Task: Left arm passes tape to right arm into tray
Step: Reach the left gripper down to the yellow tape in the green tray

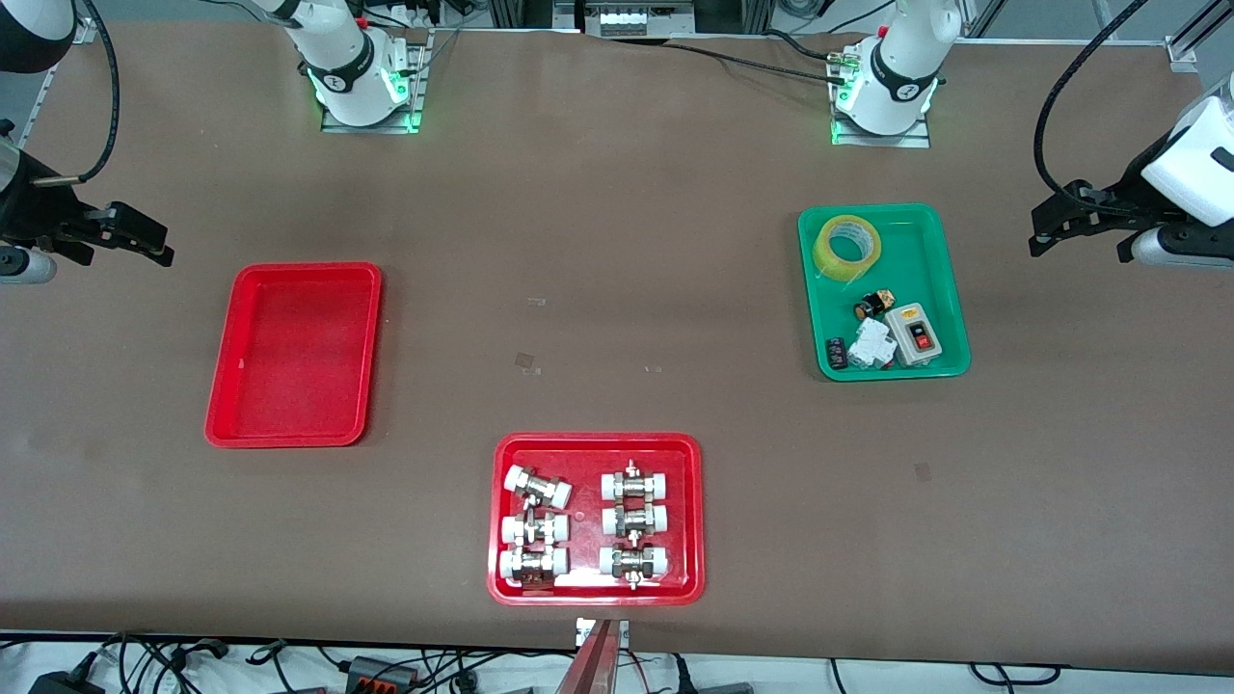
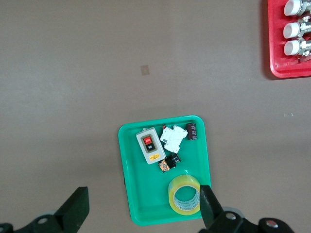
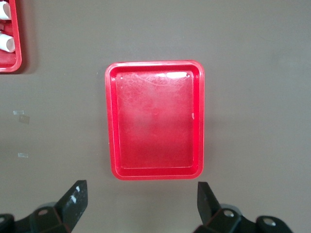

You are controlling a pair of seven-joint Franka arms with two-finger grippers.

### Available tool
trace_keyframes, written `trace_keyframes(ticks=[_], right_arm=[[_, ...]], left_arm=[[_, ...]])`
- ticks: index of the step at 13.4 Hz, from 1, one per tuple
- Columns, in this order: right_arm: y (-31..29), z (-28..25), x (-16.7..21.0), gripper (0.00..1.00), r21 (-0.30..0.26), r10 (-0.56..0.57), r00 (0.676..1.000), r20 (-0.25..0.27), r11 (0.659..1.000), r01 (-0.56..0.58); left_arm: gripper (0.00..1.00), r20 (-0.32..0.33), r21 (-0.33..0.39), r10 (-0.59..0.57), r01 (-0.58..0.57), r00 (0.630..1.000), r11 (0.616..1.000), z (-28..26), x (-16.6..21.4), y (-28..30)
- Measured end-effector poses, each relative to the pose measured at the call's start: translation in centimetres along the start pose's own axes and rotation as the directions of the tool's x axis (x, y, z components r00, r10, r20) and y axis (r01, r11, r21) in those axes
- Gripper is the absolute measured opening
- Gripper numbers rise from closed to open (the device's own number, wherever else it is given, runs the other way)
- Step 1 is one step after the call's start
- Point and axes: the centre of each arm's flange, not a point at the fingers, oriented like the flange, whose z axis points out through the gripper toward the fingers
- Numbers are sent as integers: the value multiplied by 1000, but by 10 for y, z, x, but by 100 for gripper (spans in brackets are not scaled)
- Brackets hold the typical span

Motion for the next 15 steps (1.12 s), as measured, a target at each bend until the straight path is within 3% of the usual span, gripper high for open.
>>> trace_keyframes(ticks=[6,8,11,13,15], right_arm=[[0,-5,-5,100,1,0,1000,6,1000,0],[0,-5,-5,100,1,0,1000,6,1000,0],[0,-5,-5,100,1,0,1000,6,1000,0],[0,-5,-5,100,1,0,1000,6,1000,0],[0,-5,-5,100,1,0,1000,3,1000,0]], left_arm=[[100,26,0,1,-1,1000,1000,3,-3,0],[100,140,-3,1,-1,990,1000,18,-11,0],[100,368,-10,8,-4,930,1000,71,-26,2],[100,446,-21,14,-5,895,1000,127,-34,10],[100,481,-43,4,18,877,999,188,-47,15]])
